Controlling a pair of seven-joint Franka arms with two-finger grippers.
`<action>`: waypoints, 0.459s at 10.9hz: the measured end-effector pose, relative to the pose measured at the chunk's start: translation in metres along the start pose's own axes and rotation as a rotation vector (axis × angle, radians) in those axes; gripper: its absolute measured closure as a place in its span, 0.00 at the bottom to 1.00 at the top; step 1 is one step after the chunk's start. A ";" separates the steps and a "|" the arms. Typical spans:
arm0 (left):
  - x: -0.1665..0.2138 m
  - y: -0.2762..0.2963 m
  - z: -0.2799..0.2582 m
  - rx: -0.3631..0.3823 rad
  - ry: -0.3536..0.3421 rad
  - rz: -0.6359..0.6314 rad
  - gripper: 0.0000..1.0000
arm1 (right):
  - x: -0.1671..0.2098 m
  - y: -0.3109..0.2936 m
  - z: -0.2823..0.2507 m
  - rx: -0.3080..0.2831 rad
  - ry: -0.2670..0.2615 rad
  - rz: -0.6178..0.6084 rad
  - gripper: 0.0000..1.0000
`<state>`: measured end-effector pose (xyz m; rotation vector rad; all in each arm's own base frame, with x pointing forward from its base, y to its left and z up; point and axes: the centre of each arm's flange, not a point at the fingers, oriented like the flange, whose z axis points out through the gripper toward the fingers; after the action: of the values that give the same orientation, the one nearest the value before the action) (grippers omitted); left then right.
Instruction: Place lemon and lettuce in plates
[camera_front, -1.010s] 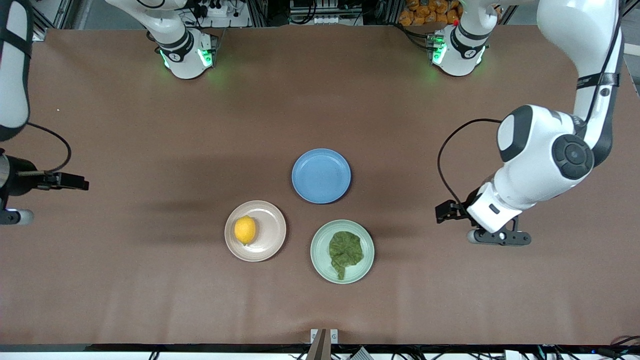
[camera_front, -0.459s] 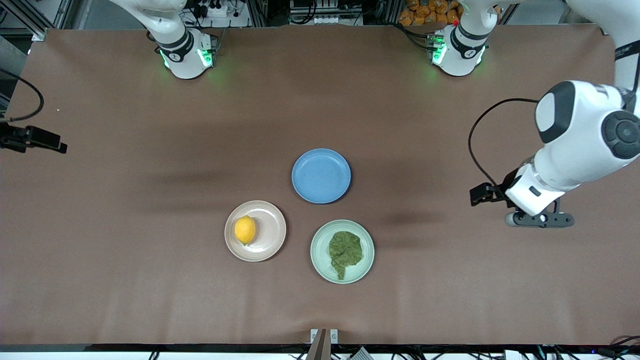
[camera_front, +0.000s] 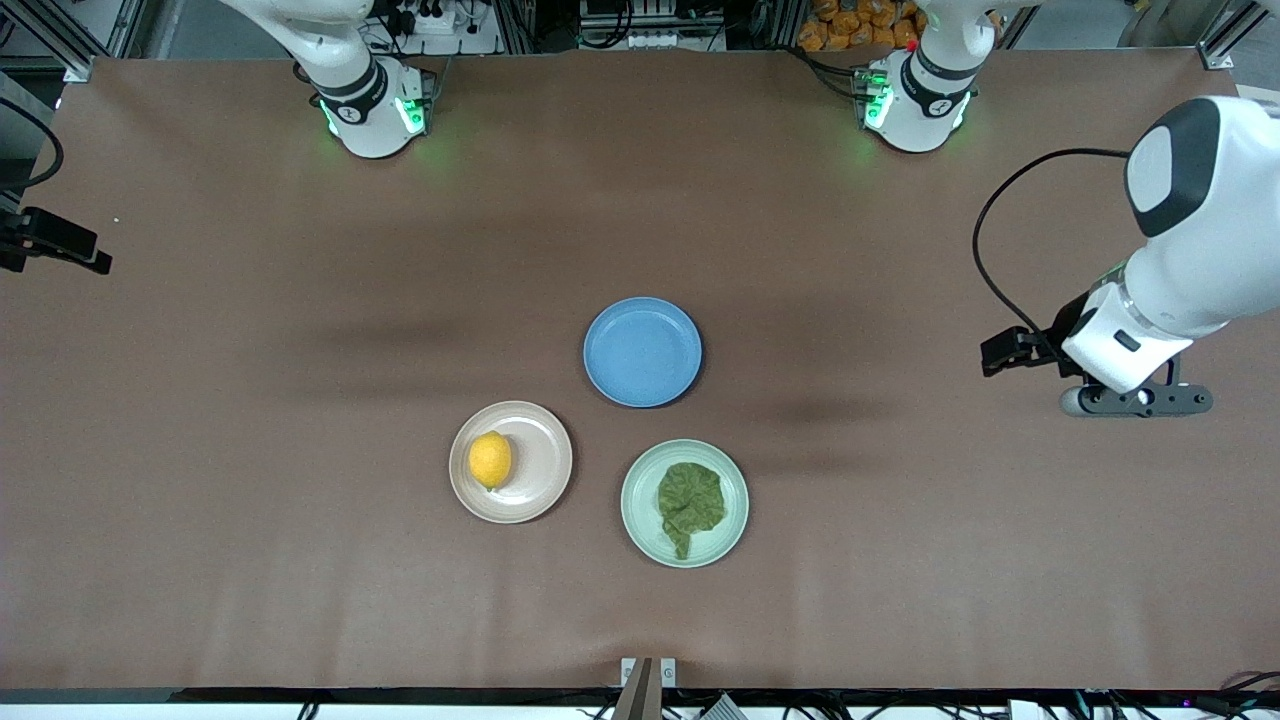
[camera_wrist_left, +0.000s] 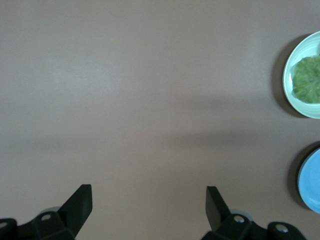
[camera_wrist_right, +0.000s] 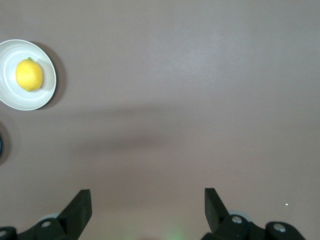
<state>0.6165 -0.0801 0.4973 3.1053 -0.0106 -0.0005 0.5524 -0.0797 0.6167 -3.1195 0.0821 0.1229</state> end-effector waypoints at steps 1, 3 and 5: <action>-0.005 0.000 -0.009 0.009 0.001 0.002 0.00 | 0.000 0.001 0.000 -0.002 0.002 0.002 0.00; -0.017 0.001 -0.033 0.019 0.009 0.003 0.00 | 0.000 0.010 -0.001 -0.003 0.011 0.017 0.00; -0.034 0.001 -0.062 0.030 0.017 0.002 0.00 | 0.000 0.018 -0.001 -0.004 0.019 0.031 0.00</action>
<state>0.5822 -0.0788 0.5594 3.1355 -0.0139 0.0269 0.5518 -0.0976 0.6177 -3.1245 0.1303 0.0944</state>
